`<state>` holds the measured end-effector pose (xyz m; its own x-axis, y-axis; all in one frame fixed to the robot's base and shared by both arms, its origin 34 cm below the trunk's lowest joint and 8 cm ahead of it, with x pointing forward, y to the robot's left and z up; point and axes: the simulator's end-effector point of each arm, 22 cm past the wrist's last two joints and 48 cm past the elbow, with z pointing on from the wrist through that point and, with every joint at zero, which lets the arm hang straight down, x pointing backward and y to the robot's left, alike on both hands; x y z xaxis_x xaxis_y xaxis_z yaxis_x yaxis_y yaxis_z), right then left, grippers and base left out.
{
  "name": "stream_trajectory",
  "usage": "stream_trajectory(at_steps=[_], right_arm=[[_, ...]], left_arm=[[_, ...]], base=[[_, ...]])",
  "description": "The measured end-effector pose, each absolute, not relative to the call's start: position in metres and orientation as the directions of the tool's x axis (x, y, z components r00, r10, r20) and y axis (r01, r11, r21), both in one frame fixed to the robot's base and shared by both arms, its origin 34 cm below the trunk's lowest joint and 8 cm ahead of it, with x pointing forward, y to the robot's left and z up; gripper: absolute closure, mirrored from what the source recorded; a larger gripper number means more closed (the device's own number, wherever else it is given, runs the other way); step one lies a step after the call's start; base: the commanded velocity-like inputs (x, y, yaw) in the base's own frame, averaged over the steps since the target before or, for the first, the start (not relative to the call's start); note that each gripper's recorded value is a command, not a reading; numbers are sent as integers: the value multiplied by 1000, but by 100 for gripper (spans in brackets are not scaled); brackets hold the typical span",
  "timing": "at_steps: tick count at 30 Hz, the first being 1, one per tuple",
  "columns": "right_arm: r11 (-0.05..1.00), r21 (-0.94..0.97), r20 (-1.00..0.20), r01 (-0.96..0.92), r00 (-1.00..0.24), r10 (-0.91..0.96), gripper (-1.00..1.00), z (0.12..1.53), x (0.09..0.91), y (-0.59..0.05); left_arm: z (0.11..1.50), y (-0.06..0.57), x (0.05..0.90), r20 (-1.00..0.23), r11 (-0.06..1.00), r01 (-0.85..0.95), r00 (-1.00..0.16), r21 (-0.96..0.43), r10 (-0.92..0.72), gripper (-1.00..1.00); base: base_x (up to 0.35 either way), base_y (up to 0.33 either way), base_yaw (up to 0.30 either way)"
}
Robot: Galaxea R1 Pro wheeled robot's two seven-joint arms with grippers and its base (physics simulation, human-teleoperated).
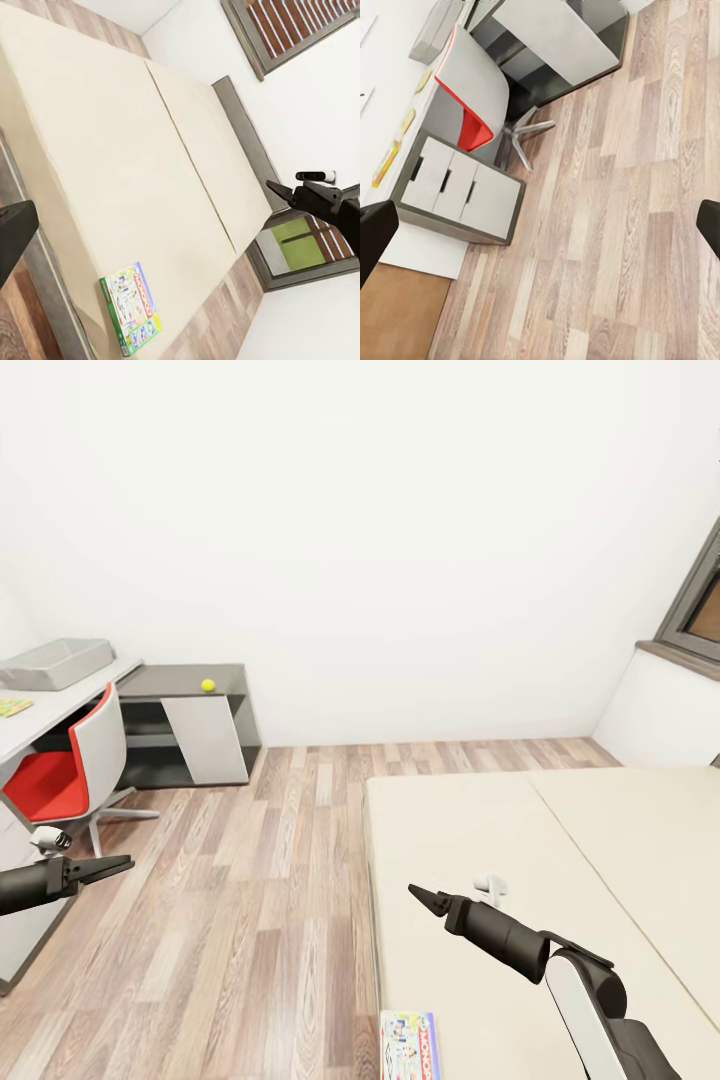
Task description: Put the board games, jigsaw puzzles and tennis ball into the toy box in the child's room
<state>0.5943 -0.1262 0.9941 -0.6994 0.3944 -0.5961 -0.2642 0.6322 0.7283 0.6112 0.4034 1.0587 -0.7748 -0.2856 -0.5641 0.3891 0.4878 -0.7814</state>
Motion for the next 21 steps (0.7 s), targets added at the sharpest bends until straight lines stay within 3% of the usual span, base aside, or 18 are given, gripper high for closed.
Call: stream_trajectory(at_steps=[21], right_arm=[[634,718,-620,-287,-679,394,-100,1010,594,-127]], left_arm=[[1076,403,609,-590,488,416,-755,-768,-285,-100]], base=[[0,0,1]])
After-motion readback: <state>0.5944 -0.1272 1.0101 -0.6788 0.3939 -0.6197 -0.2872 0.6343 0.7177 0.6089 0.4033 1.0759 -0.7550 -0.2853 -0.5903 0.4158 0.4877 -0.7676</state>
